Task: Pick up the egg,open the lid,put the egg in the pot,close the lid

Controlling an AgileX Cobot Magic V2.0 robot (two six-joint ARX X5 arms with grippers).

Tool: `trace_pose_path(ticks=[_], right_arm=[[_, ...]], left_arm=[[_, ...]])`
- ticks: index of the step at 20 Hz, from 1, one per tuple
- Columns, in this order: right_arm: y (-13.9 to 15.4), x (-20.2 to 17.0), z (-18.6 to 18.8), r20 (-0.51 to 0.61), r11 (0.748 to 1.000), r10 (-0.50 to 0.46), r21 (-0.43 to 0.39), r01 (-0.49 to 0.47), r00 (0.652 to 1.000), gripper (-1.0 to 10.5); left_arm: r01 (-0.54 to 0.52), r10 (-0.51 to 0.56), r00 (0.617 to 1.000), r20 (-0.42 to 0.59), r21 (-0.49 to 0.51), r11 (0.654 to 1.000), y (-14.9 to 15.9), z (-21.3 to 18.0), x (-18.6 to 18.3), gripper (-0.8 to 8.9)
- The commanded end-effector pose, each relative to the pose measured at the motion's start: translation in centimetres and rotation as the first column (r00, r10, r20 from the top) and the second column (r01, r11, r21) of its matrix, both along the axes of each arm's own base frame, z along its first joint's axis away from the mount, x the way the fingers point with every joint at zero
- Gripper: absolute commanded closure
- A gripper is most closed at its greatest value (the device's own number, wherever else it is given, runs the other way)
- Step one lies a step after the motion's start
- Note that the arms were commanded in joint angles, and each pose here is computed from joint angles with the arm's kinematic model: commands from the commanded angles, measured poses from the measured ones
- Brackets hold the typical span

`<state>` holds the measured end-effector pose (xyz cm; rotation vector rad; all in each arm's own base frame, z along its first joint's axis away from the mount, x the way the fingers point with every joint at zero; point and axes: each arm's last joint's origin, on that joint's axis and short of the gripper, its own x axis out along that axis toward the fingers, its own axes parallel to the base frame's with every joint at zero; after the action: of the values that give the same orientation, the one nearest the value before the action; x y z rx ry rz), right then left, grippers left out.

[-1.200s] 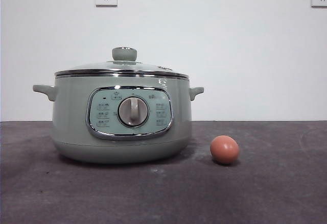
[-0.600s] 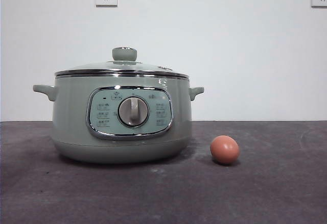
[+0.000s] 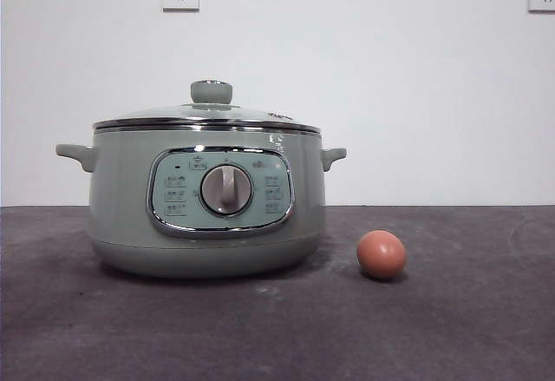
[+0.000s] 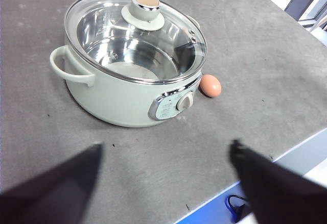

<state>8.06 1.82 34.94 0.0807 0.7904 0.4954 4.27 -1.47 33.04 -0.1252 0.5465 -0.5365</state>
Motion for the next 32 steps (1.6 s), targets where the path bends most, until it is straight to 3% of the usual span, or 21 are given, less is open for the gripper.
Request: trace_pose_path(ticks=[1,8,13,22,27,32], right_arm=[[0.1,0.4,0.0,-0.012,1.000,-0.004,0.008,0.004,1.000,3.2],[1.1,4.8,-0.7,-0.080,1.000,0.016,0.027,-0.014,0.997,3.3],[4.2,10.2,-3.1,-0.181,0.993,0.114,0.020,-0.113,0.977,3.6],[11.3,18.3,-11.3,-0.267,0.982,0.065,-0.154,-0.110,0.961,3.6],[13.3,20.2,-14.9,-0.275,0.968,0.040,-0.226,-0.105,0.960,3.6],[14.3,21.0,-16.9,-0.274,0.965,0.013,-0.248,-0.084,0.962,3.8]], left_arm=[[0.004,-0.004,1.000,0.009,0.008,1.000,0.0,0.0,0.0,1.22],[0.004,-0.004,1.000,0.010,0.008,1.000,0.0,0.0,0.0,1.22],[0.004,-0.004,1.000,0.010,0.008,1.000,0.0,0.0,0.0,1.22],[0.004,-0.004,1.000,0.009,0.008,1.000,0.0,0.0,0.0,1.22],[0.003,-0.003,1.000,0.009,0.008,1.000,0.0,0.0,0.0,1.22],[0.003,-0.003,1.000,0.009,0.009,1.000,0.0,0.0,0.0,1.22]])
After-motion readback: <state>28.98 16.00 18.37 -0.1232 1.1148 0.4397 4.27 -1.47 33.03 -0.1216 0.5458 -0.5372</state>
